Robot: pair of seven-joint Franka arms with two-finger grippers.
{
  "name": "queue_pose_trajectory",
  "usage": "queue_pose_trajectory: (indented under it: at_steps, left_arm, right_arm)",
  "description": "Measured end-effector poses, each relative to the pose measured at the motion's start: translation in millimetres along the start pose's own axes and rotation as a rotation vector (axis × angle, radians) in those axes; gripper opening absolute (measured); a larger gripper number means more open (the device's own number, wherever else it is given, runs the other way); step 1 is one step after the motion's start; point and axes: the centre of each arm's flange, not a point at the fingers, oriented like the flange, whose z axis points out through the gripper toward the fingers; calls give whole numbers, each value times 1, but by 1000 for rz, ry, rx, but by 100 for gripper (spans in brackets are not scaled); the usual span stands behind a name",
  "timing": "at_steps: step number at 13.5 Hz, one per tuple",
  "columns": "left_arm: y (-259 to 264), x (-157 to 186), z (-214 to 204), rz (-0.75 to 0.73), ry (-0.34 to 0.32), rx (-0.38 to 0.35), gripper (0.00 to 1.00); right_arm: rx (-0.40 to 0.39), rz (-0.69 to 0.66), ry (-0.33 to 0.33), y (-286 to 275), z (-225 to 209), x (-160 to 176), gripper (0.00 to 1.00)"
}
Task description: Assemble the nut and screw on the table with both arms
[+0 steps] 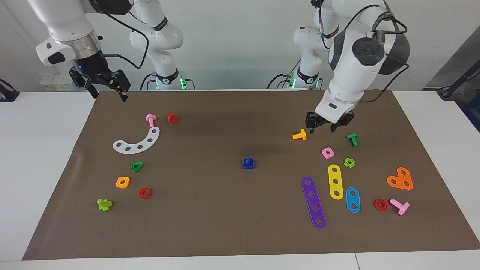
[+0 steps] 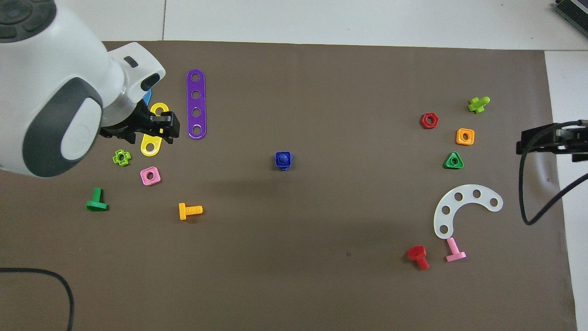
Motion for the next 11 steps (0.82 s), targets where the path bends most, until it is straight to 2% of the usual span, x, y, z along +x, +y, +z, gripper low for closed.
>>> queue_pose_trajectory:
  at_steps: [2,3,5,8,11]
  left_arm:
    - [-40,-8,-8,31,-1,-9,77]
    - [-55,-15,-14,36,4,-14,82]
    - [-67,-33,-31,29,28,-19,100]
    - [-66,-52,-56,34,73,-23,100]
    - [-67,-57,-66,34,100,-24,100]
  right_arm:
    - [0,0,0,0,0,0,100]
    - [0,0,0,0,0,0,100]
    - [0,0,0,0,0,0,100]
    - [0,0,0,0,0,0,100]
    - [0,0,0,0,0,0,100]
